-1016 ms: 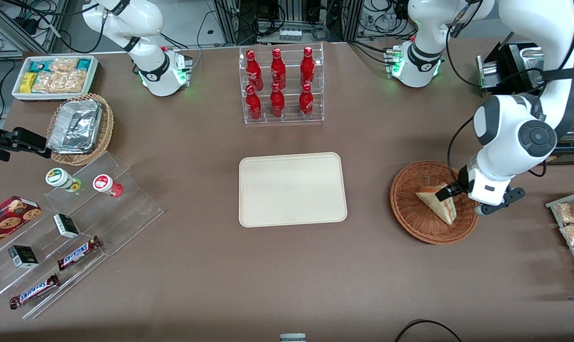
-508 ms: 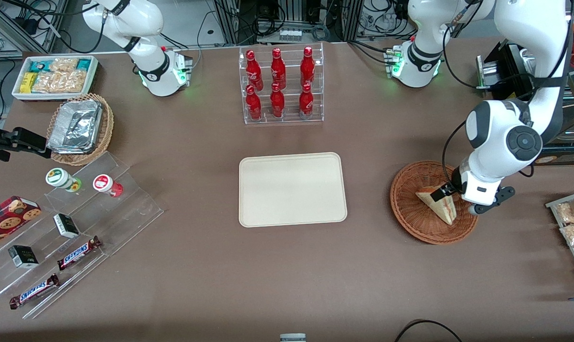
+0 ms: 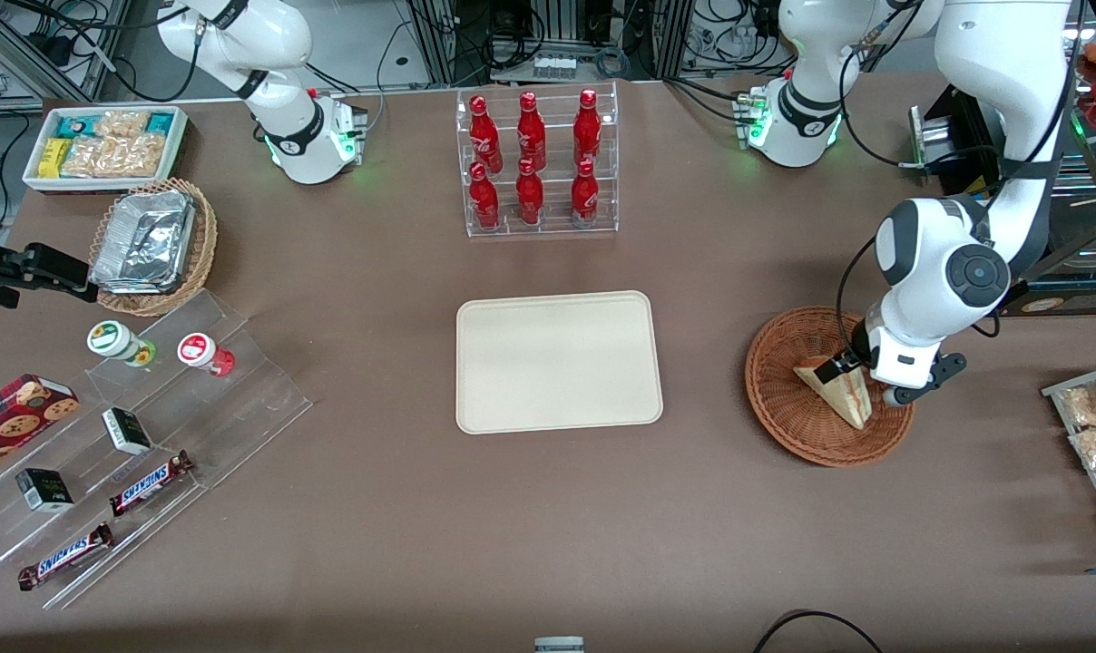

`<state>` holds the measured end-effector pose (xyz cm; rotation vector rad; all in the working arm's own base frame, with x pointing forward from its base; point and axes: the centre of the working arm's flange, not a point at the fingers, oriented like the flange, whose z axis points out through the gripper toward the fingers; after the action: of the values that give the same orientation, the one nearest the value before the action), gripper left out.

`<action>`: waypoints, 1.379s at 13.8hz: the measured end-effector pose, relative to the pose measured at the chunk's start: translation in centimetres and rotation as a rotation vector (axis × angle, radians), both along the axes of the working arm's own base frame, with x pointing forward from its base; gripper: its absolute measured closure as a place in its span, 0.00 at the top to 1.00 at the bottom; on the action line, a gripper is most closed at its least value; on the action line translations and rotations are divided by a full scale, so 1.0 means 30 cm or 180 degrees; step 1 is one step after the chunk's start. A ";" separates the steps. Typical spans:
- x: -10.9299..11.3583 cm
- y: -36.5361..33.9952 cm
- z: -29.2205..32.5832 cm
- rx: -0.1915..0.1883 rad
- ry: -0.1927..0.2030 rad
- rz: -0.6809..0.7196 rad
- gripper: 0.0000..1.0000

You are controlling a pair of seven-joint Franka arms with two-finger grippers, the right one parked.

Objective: Place sandwich from basket to tray
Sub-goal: 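Close the left gripper on the wrapped sandwich and lift it, then carry the sandwich with the left gripper over the cream tray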

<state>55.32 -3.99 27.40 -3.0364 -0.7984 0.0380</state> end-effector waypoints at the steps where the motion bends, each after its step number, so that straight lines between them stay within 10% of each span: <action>1: -0.002 0.001 -0.013 0.0001 0.0016 0.0006 1.00; 5: -0.002 0.008 -0.066 -0.0002 0.0038 0.0028 0.95; 11: 0.013 0.010 -0.056 -0.0004 0.0013 0.0033 0.36; 19: 0.133 -0.243 0.399 0.0178 0.0202 -0.0453 0.16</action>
<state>59.32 -11.29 39.37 -3.0130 -0.5681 0.1092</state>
